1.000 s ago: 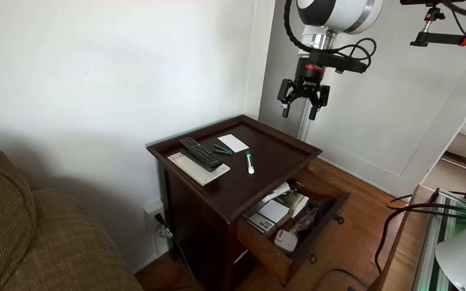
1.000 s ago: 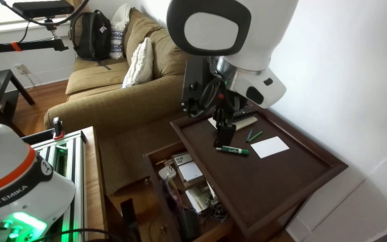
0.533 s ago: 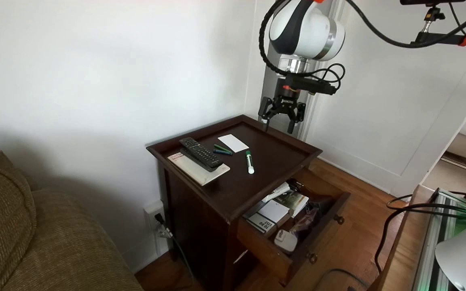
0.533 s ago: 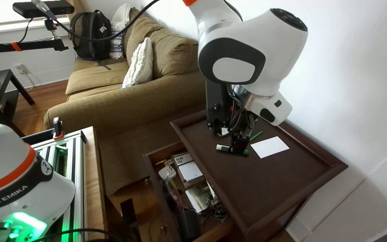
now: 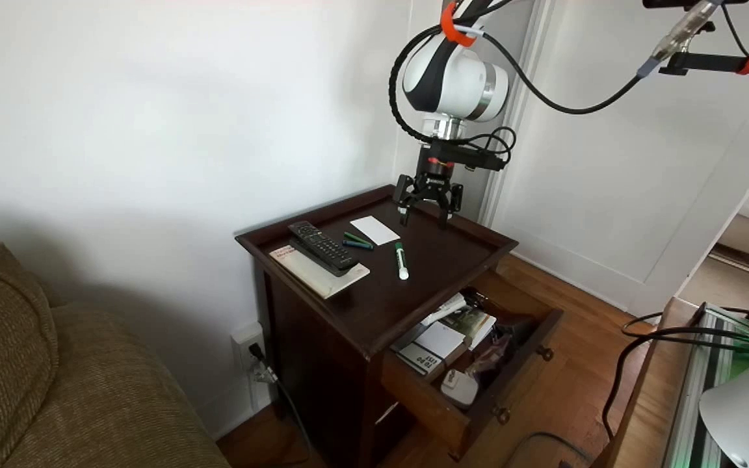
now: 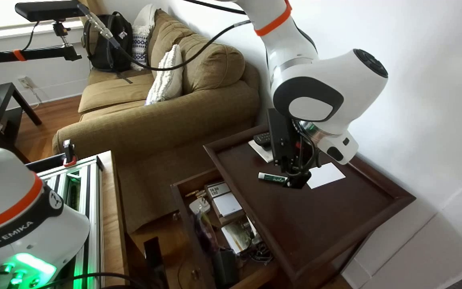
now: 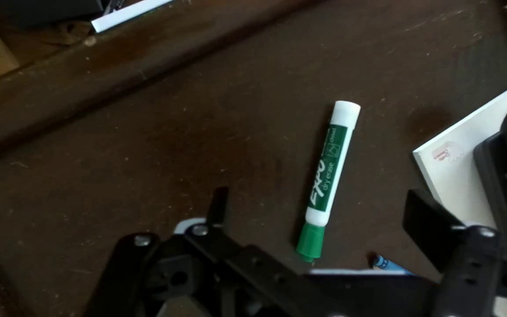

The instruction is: Put the green marker in an upright position

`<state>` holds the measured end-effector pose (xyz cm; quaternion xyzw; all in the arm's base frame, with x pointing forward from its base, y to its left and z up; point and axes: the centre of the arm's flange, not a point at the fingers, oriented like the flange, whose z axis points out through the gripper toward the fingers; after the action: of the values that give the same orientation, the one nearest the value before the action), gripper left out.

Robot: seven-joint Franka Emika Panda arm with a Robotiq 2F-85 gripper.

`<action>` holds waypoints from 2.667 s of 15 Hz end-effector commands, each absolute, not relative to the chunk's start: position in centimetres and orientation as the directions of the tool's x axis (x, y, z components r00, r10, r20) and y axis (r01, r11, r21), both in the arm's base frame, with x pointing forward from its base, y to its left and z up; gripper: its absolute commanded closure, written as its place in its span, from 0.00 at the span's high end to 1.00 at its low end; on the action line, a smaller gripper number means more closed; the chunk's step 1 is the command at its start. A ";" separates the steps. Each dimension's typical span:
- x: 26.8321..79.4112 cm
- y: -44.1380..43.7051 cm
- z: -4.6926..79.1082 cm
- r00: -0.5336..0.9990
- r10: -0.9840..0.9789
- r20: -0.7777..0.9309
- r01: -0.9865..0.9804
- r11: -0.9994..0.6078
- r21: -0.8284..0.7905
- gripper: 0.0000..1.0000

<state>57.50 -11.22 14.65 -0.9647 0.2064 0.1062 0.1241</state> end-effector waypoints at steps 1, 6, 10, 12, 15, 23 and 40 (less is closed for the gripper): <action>57.8 -11.3 14.5 0.893 -0.367 -0.260 -0.422 -0.883 -0.206 1.00; 58.4 -11.9 13.3 0.882 -0.392 -0.261 -0.447 -0.870 -0.206 1.00; 59.2 -12.7 11.8 0.852 -0.464 -0.244 -0.507 -0.846 -0.162 1.00; 59.8 -12.6 11.0 0.836 -0.483 -0.261 -0.529 -0.835 -0.149 1.00; 60.5 -12.1 10.0 0.825 -0.483 -0.295 -0.538 -0.829 -0.149 1.00; 62.7 -12.4 7.2 0.798 -0.485 -0.357 -0.559 -0.817 -0.140 0.97; 64.1 -12.4 8.1 0.797 -0.511 -0.323 -0.561 -0.824 -0.080 0.05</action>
<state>63.51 -13.15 7.45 -0.9373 0.2838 0.1650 0.1172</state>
